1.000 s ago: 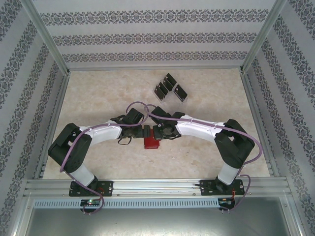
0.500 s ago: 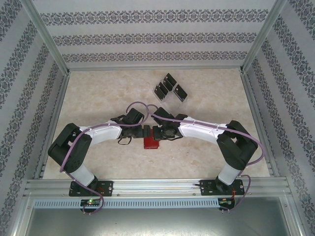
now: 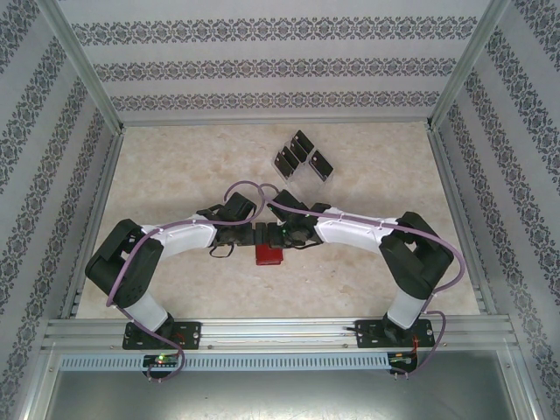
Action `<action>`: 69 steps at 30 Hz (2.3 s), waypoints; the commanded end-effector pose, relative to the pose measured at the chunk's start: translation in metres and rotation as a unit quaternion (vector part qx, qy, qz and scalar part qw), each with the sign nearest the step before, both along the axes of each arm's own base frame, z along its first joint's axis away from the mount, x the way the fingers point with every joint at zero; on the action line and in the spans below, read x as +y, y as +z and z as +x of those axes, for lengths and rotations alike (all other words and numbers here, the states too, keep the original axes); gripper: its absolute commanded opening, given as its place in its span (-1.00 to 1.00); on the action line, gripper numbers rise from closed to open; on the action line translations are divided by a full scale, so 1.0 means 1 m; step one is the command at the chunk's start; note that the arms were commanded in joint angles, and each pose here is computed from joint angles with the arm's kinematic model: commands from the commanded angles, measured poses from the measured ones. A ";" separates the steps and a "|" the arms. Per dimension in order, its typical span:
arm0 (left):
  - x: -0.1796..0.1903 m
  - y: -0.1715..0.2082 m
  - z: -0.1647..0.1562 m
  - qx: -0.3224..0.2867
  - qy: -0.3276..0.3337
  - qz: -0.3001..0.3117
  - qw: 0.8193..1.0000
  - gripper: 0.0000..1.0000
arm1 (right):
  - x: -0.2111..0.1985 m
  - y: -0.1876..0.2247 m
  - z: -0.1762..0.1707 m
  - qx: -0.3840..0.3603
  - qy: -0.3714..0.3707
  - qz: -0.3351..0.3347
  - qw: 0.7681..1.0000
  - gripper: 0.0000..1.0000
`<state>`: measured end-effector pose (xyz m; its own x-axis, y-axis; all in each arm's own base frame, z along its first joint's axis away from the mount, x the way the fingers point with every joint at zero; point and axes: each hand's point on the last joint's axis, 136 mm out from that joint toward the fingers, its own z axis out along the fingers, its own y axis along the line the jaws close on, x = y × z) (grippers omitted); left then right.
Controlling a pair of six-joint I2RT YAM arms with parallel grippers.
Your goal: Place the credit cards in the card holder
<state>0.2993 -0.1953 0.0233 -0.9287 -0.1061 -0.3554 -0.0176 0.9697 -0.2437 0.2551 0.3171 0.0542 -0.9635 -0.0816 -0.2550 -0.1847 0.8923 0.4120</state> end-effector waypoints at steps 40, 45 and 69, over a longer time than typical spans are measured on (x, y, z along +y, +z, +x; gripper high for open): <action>0.008 0.003 -0.001 0.004 0.018 0.023 1.000 1.00 | 0.000 -0.030 -0.008 0.039 -0.015 0.013 0.999 -1.00; 0.013 0.020 0.009 -0.006 0.030 0.022 0.999 1.00 | -0.002 -0.031 -0.008 0.040 -0.016 0.011 0.999 -1.00; 0.015 -0.012 -0.001 0.018 0.024 0.001 1.000 1.00 | 0.003 -0.009 -0.005 0.028 -0.016 0.035 0.999 -1.00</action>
